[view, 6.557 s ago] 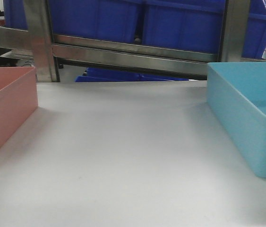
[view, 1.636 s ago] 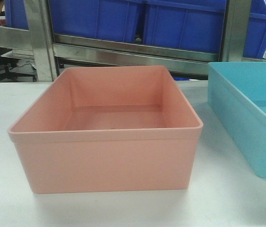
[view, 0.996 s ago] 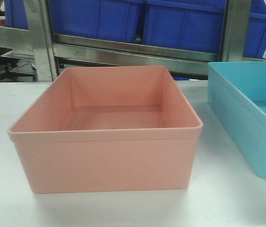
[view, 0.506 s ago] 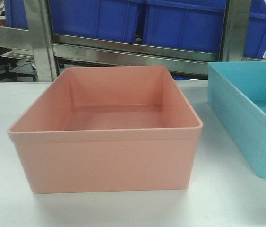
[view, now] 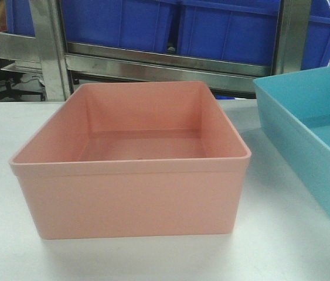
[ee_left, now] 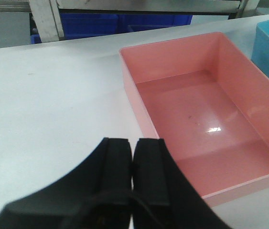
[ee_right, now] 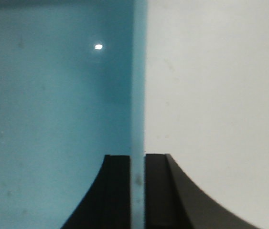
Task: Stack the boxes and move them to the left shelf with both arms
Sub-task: 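Lift the light-blue box with the right gripper over the pink box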
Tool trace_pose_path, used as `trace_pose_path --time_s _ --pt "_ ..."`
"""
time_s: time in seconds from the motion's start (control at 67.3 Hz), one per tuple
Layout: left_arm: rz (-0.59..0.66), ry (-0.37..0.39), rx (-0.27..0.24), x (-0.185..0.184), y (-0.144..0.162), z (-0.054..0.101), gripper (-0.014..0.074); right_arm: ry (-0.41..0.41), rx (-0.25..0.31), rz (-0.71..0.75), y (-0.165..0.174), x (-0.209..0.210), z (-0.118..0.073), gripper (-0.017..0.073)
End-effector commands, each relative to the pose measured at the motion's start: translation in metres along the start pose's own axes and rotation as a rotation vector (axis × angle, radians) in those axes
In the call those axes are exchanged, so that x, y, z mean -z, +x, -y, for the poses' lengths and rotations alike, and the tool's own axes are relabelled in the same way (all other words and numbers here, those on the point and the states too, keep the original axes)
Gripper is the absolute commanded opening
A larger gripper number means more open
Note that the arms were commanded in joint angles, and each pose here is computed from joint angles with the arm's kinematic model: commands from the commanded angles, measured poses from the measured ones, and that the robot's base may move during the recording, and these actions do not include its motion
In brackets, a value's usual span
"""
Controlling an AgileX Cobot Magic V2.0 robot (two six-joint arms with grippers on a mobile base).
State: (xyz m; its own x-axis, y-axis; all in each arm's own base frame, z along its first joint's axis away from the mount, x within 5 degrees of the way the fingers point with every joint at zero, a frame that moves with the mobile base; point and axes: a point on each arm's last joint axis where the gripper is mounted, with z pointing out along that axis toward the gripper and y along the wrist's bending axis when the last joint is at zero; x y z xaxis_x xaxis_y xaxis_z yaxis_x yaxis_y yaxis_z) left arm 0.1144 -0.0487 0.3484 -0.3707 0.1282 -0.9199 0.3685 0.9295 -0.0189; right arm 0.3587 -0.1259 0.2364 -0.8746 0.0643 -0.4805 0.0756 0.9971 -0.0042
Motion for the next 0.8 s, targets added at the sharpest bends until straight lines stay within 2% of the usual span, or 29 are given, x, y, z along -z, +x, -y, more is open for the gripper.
trace_pose_path --time_s 0.0,0.193,0.372,0.52,0.61,0.699,0.788 --pt "0.095 0.016 0.005 0.006 -0.014 0.002 -0.0013 0.030 -0.044 0.170 -0.018 0.055 -0.003 0.0025" --pt "0.088 0.017 0.007 0.006 -0.014 0.002 -0.0013 -0.039 -0.146 0.271 -0.015 0.114 -0.020 0.0025" --pt "0.087 0.026 0.023 0.006 -0.014 0.002 -0.0013 -0.189 -0.268 0.327 -0.006 0.160 -0.042 0.0025" --pt "0.087 0.029 0.027 0.006 -0.014 0.003 -0.0013 -0.282 -0.363 0.345 0.000 0.187 -0.069 0.0026" --pt "0.089 0.029 0.027 0.006 -0.014 0.003 -0.0013 -0.352 -0.411 0.329 0.000 0.193 -0.092 0.0027" --pt "0.094 0.030 0.027 0.006 -0.014 0.003 -0.0013 -0.420 -0.421 0.308 -0.001 0.194 -0.118 0.0028" --pt "0.099 0.030 0.027 0.006 -0.015 0.003 -0.0013 -0.478 -0.402 0.311 -0.002 0.195 -0.144 0.0028"
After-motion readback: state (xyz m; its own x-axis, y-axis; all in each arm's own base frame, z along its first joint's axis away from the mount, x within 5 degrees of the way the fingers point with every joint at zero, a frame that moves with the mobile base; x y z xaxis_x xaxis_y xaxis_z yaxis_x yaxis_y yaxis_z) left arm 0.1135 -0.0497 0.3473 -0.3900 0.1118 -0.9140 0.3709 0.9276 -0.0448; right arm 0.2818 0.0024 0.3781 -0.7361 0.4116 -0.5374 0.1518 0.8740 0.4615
